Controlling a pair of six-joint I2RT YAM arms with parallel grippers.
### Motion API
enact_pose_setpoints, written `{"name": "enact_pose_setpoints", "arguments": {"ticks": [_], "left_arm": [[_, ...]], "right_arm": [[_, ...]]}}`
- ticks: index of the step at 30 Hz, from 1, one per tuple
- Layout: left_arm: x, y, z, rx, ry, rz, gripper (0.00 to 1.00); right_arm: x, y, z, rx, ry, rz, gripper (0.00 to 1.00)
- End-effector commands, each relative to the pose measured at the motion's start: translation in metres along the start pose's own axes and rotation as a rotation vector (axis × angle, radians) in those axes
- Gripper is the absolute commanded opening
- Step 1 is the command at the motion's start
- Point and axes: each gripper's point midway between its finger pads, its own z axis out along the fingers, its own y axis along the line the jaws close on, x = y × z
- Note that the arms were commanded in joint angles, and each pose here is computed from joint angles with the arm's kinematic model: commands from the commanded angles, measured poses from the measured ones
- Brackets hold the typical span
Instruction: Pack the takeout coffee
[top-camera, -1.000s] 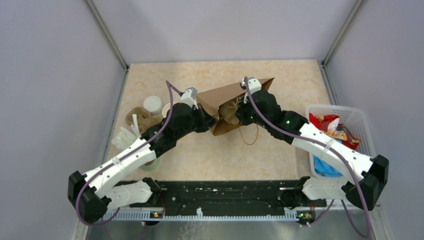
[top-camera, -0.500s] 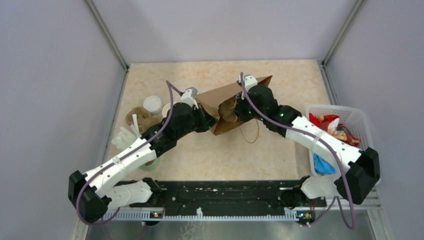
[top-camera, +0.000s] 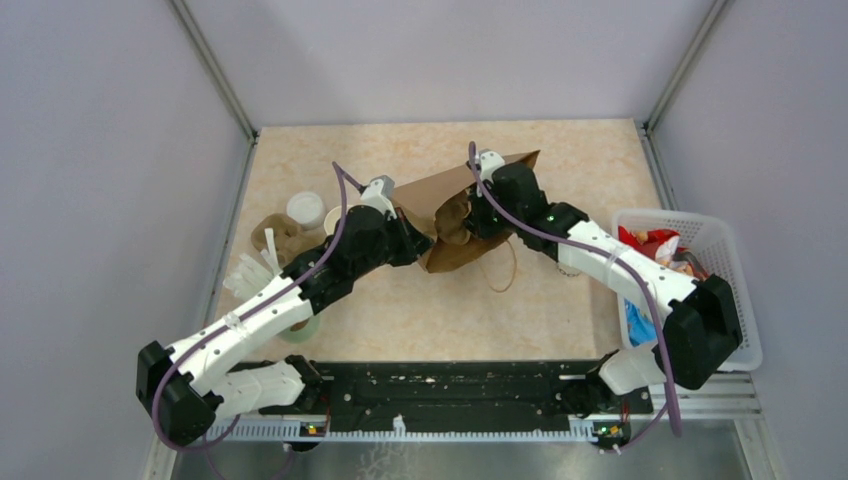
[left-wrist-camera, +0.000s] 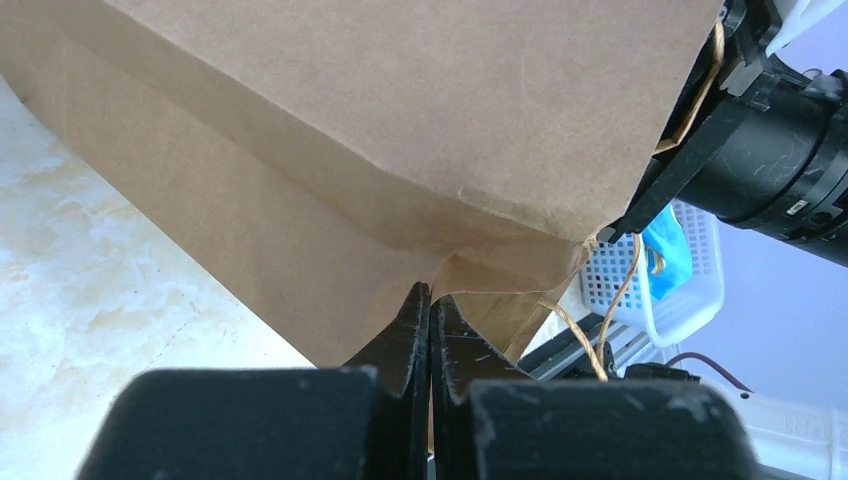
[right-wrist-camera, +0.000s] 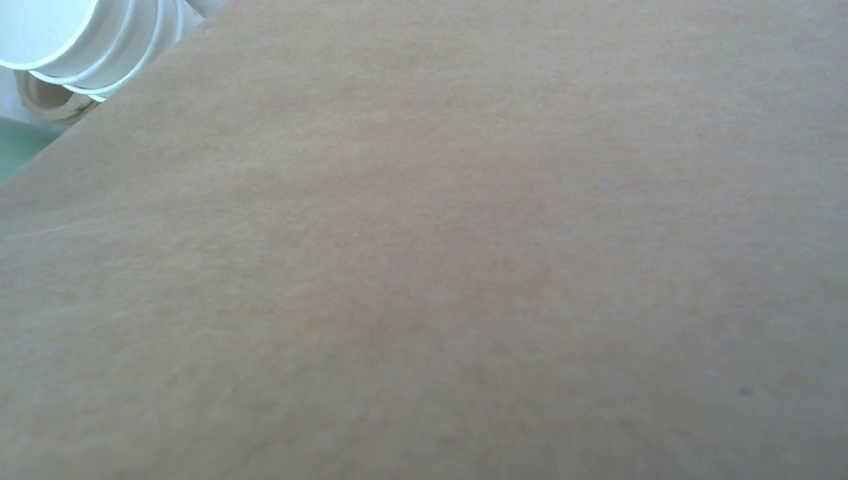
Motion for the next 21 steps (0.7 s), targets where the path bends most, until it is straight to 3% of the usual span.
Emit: {"name": "enact_pose_setpoints", "arguments": {"ticks": [1,6,10,21], "left_arm": [[-0.023,-0.021,-0.01,0.048,-0.066,-0.004,0.0],[-0.023,-0.02,-0.011,0.044,-0.061,-0.005,0.0],[-0.023,-0.02,-0.011,0.041,-0.061,-0.006,0.0],[-0.024,-0.019,-0.009,0.031,-0.063,-0.005,0.0]], "right_arm": [[-0.026,-0.01,0.004,0.053,-0.058,-0.025,0.06],[-0.029,-0.018,0.011,0.092,-0.066,-0.045,0.07],[-0.033,-0.027,0.012,0.147,-0.084,-0.049,0.15],[-0.031,-0.044,0.02,0.224,-0.115,-0.076,0.14]]}}
